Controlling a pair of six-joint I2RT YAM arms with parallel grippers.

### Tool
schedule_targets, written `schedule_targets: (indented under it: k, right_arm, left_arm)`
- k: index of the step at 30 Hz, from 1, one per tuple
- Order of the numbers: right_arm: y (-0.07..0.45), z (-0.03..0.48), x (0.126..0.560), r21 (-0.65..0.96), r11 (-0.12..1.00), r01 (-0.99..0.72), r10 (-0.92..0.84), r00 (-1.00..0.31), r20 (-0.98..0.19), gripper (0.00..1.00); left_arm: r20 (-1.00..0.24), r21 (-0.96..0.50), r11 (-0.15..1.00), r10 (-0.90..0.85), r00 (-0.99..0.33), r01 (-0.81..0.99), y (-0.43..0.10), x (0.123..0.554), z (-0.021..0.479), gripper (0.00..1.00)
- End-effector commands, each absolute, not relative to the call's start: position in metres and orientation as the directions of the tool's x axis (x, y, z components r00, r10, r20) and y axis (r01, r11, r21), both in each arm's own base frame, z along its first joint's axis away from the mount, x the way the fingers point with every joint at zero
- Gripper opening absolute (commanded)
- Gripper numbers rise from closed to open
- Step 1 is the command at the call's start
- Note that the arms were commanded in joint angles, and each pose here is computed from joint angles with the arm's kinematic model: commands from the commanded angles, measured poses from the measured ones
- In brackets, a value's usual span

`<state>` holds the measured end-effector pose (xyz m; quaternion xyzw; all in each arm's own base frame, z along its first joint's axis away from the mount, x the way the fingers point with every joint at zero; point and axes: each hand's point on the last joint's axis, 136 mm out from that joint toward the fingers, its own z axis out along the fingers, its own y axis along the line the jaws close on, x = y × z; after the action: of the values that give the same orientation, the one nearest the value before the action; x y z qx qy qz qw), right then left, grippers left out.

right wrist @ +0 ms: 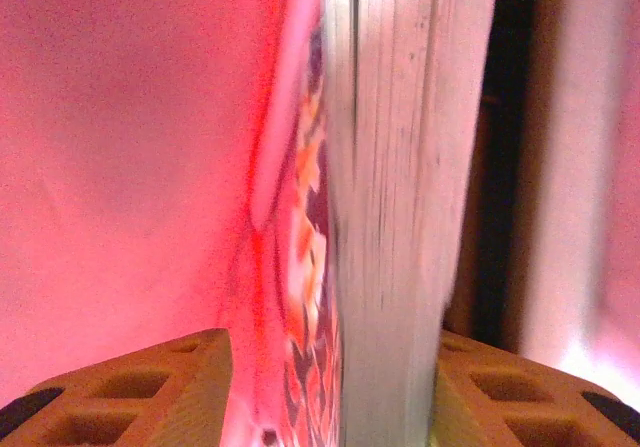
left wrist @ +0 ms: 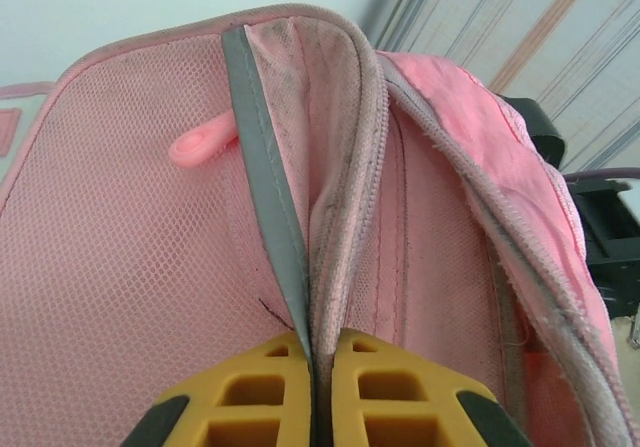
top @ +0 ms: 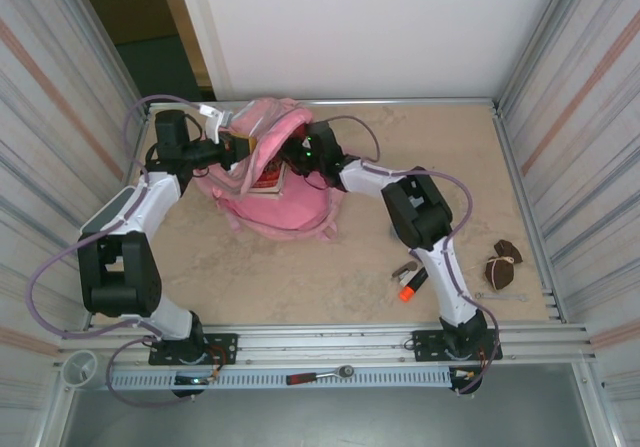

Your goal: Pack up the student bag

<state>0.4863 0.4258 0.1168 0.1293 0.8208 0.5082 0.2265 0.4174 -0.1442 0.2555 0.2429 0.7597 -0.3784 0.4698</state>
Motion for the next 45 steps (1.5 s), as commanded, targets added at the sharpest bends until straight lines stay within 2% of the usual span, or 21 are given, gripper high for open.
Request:
schedule_targets:
  k: [1, 4, 9, 12, 14, 16, 18, 21, 24, 27, 29, 33, 38, 41, 45]
  right_arm:
    - [0.403, 0.201, 0.465, 0.891, 0.414, -0.188, 0.425, -0.825, -0.372, 0.49]
    - [0.377, 0.203, 0.437, 0.879, 0.437, -0.189, 0.412, -0.827, -0.383, 0.49]
    - [0.313, 0.188, 0.390, 0.811, 0.561, -0.166, 0.398, -0.805, -0.441, 0.50]
    - [0.269, 0.177, 0.369, 0.718, 0.685, -0.124, 0.393, -0.767, -0.508, 0.52]
    - [0.241, 0.171, 0.360, 0.641, 0.764, -0.078, 0.389, -0.737, -0.552, 0.53]
    - [0.219, 0.163, 0.350, 0.589, 0.808, -0.028, 0.395, -0.715, -0.576, 0.54]
    - [0.203, 0.156, 0.340, 0.578, 0.816, 0.010, 0.419, -0.699, -0.579, 0.55]
    - [0.189, 0.148, 0.324, 0.593, 0.804, 0.037, 0.451, -0.688, -0.569, 0.56]
    - [0.179, 0.147, 0.310, 0.576, 0.817, 0.029, 0.436, -0.686, -0.583, 0.56]
    - [0.185, 0.148, 0.298, 0.544, 0.839, -0.035, 0.363, -0.708, -0.606, 0.57]
    - [0.197, 0.145, 0.293, 0.519, 0.849, -0.101, 0.292, -0.729, -0.620, 0.57]
    - [0.216, 0.119, 0.297, 0.493, 0.863, -0.112, 0.215, -0.800, -0.559, 0.55]
    - [0.229, 0.096, 0.323, 0.476, 0.874, -0.098, 0.193, -0.828, -0.526, 0.46]
    - [0.226, 0.084, 0.341, 0.433, 0.898, -0.084, 0.175, -0.832, -0.526, 0.40]
    - [0.219, 0.070, 0.359, 0.375, 0.923, -0.089, 0.131, -0.842, -0.523, 0.33]
  left_arm:
    - [-0.944, -0.269, 0.567, 0.004, -0.329, 0.779, -0.147, 0.421, 0.285, 0.00]
    - [-0.931, -0.293, 0.601, -0.001, -0.366, 0.743, -0.143, 0.428, 0.273, 0.00]
    - [-0.894, -0.349, 0.619, 0.005, -0.447, 0.704, -0.154, 0.424, 0.237, 0.00]
    - [-0.869, -0.346, 0.630, 0.063, -0.490, 0.695, -0.178, 0.414, 0.205, 0.07]
    - [-0.840, -0.358, 0.645, 0.094, -0.535, 0.675, -0.197, 0.409, 0.188, 0.08]
    - [-0.818, -0.381, 0.664, 0.082, -0.569, 0.643, -0.218, 0.407, 0.181, 0.08]
    - [-0.818, -0.407, 0.630, 0.071, -0.571, 0.661, -0.249, 0.404, 0.187, 0.08]
    - [-0.824, -0.403, 0.556, 0.125, -0.553, 0.727, -0.302, 0.399, 0.200, 0.17]
    - [-0.816, -0.366, 0.559, 0.191, -0.545, 0.744, -0.321, 0.401, 0.207, 0.36]
    - [-0.825, -0.298, 0.644, 0.197, -0.529, 0.704, -0.297, 0.406, 0.213, 0.52]
    - [-0.835, -0.258, 0.730, 0.161, -0.525, 0.633, -0.263, 0.405, 0.216, 0.63]
    - [-0.828, -0.299, 0.860, -0.019, -0.560, 0.413, -0.186, 0.385, 0.197, 0.77]
    - [-0.713, -0.479, 0.875, -0.342, -0.612, 0.068, -0.113, 0.341, 0.147, 0.82]
    - [-0.661, -0.527, 0.849, -0.391, -0.641, 0.026, -0.107, 0.322, 0.129, 0.82]
    - [-0.590, -0.588, 0.809, -0.433, -0.681, -0.004, -0.108, 0.318, 0.112, 0.83]
